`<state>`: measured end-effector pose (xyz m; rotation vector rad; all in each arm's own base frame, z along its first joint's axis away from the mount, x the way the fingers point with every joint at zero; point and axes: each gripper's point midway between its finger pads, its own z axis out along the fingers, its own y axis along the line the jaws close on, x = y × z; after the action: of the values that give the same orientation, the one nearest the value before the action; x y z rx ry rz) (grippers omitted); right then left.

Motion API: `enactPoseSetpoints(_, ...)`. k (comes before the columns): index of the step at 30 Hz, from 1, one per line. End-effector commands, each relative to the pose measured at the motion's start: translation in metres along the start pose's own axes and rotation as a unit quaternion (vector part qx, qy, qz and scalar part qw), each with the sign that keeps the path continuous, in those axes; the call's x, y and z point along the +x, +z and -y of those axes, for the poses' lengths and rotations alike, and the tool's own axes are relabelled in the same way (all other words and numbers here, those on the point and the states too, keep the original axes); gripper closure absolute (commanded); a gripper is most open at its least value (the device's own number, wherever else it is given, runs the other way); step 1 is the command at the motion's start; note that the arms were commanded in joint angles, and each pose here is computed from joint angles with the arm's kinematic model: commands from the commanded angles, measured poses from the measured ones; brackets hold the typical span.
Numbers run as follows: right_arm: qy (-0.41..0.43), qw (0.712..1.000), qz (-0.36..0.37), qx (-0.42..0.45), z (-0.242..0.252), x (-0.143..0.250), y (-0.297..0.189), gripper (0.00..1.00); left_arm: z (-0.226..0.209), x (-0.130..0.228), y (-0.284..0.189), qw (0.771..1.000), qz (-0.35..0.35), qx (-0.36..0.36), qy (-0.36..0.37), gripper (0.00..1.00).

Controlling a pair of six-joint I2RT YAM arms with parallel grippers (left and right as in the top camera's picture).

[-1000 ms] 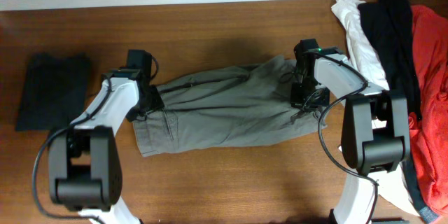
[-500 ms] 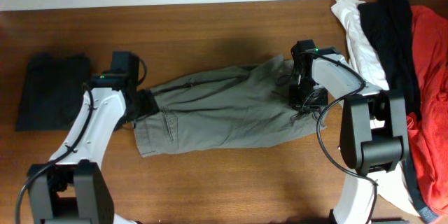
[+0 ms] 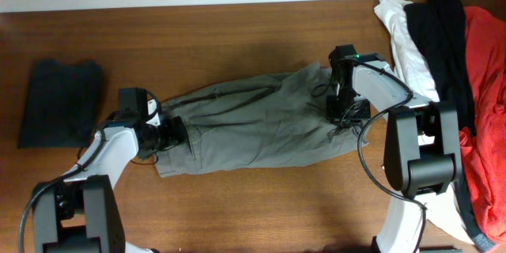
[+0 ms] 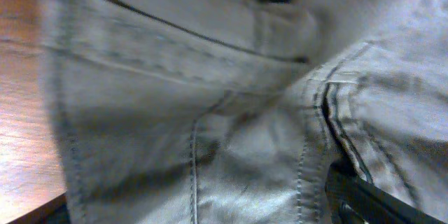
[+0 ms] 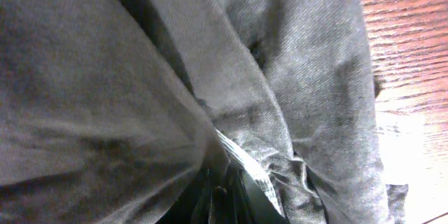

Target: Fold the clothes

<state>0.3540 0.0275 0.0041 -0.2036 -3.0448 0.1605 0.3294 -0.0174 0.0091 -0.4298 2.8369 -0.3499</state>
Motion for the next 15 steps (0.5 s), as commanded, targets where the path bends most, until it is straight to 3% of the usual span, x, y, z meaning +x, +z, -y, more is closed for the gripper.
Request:
enactPoseSetpoints(1,0.001,1.0,0.017,-0.003,-0.001,-0.006,-0.011,0.83,0.021,0.026,0.008,0.996,-0.043,0.076,0.015,0.1)
enactPoseSetpoints(6,0.001,1.0,0.017,-0.003,-0.001,-0.006,-0.011,0.83,0.038,0.025,0.005,0.991,-0.041,0.124,0.041,0.31)
enactPoseSetpoints(8,0.0,1.0,0.016,-0.003,-0.001,-0.005,-0.011,0.83,0.037,0.023,0.005,0.991,-0.036,0.123,0.049,0.6)
enactPoseSetpoints(13,0.0,1.0,0.014,-0.003,-0.001,-0.005,-0.011,0.83,0.026,0.015,0.002,0.994,-0.027,0.097,0.046,0.8)
enactPoseSetpoints(15,0.0,1.0,0.015,-0.003,-0.001,-0.005,-0.011,0.83,0.017,0.01,-0.004,0.996,-0.024,0.082,0.038,0.94)
